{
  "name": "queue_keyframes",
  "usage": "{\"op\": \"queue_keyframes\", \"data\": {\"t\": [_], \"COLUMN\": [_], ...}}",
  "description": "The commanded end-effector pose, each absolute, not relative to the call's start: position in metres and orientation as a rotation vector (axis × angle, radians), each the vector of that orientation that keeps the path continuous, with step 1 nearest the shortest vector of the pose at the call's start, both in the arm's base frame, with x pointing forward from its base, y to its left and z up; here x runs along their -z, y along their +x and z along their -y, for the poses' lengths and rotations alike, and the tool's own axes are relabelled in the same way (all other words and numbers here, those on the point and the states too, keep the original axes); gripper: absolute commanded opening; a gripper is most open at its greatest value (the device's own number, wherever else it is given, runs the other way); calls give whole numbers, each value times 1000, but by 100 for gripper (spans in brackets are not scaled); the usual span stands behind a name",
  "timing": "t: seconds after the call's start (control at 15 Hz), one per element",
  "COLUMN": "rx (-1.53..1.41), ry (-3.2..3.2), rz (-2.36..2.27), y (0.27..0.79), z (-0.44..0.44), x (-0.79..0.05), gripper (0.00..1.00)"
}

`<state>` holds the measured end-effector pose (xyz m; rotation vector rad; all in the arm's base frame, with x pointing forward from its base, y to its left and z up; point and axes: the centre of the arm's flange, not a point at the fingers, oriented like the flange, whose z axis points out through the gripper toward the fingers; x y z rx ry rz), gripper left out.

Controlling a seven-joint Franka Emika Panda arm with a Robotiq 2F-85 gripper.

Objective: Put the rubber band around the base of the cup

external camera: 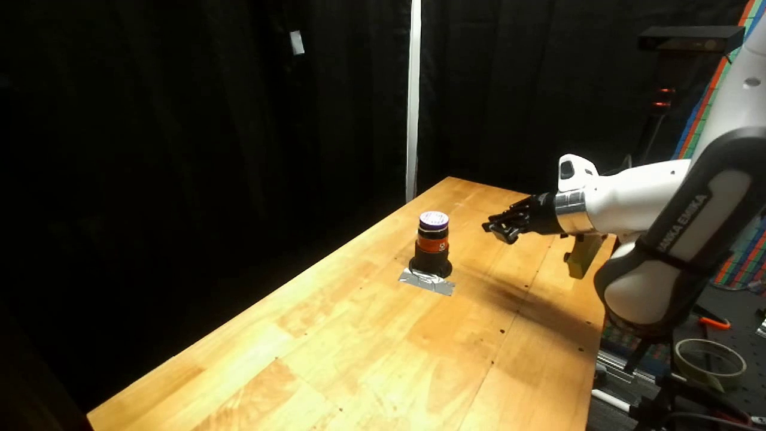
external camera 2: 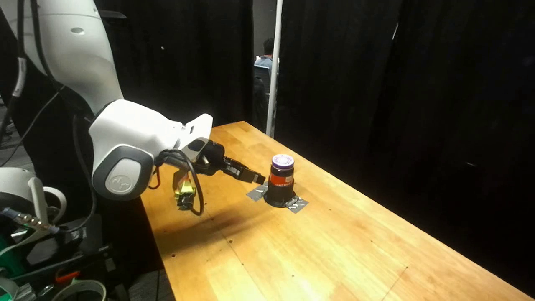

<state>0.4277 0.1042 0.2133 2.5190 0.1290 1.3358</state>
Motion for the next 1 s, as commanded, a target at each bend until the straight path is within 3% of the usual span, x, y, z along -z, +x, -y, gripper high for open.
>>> {"op": "queue_keyframes", "data": {"t": [0.0, 0.33, 0.93], "rx": [-1050, -623, -371], "ry": [2610, 2748, 2884], "rz": [-127, -82, -77], "y": [431, 417, 400], "z": [-98, -74, -69], "x": [-296, -313, -329], "gripper": [58, 98, 100]}}
